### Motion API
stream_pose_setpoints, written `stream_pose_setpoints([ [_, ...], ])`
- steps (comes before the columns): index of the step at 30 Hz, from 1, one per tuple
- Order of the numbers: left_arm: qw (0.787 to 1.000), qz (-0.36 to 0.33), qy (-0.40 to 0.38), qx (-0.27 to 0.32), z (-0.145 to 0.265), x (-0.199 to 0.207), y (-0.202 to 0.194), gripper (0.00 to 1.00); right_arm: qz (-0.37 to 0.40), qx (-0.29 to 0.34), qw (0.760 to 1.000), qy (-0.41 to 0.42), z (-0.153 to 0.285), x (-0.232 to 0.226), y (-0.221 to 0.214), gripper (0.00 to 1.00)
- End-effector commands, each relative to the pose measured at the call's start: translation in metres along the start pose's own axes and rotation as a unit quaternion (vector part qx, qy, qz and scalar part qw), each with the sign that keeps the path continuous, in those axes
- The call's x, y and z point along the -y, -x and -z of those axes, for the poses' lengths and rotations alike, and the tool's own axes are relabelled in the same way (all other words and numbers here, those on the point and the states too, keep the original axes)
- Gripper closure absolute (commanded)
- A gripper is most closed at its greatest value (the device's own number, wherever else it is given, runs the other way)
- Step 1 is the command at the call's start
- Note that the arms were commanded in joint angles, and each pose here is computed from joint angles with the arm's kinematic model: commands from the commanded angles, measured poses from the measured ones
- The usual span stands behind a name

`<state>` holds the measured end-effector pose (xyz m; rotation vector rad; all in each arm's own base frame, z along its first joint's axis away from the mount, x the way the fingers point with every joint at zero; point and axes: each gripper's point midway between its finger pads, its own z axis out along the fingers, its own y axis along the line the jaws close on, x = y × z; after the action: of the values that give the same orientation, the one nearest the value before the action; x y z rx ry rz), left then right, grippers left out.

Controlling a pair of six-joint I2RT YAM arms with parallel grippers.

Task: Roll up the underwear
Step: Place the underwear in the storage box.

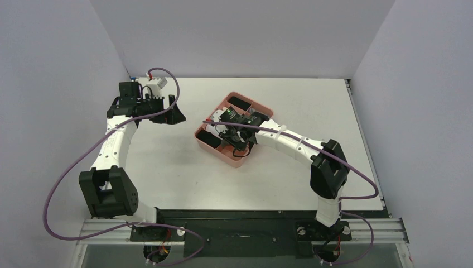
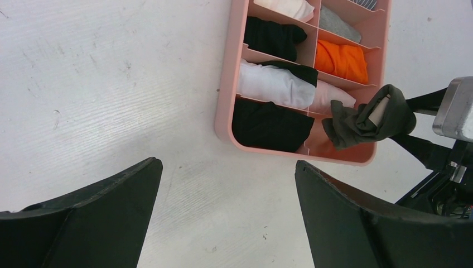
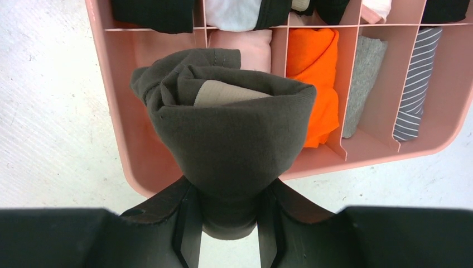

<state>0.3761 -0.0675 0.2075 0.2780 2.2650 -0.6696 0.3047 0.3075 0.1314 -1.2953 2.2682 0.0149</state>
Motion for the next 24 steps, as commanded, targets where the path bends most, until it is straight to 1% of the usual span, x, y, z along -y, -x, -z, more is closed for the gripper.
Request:
stream_pose_setpoints([
  [1, 1.0, -0.006, -0.016, 0.022, 0.006, 0.008, 0.014, 0.12, -0.002, 0.008, 1.0, -0.025, 0.004, 0.001, 0.01, 1.0],
  [17, 1.0, -0.007, -0.022, 0.019, 0.007, 0.011, 0.01, 0.12, 0.015, -0.027, 1.0, 0.005, -0.023, -0.031, 0.003, 1.0],
  [24, 1.0, -0.004, -0.023, 0.016, 0.007, 0.011, 0.006, 0.12, 0.003, -0.027, 0.998, 0.048, -0.029, -0.038, 0.006, 1.0],
])
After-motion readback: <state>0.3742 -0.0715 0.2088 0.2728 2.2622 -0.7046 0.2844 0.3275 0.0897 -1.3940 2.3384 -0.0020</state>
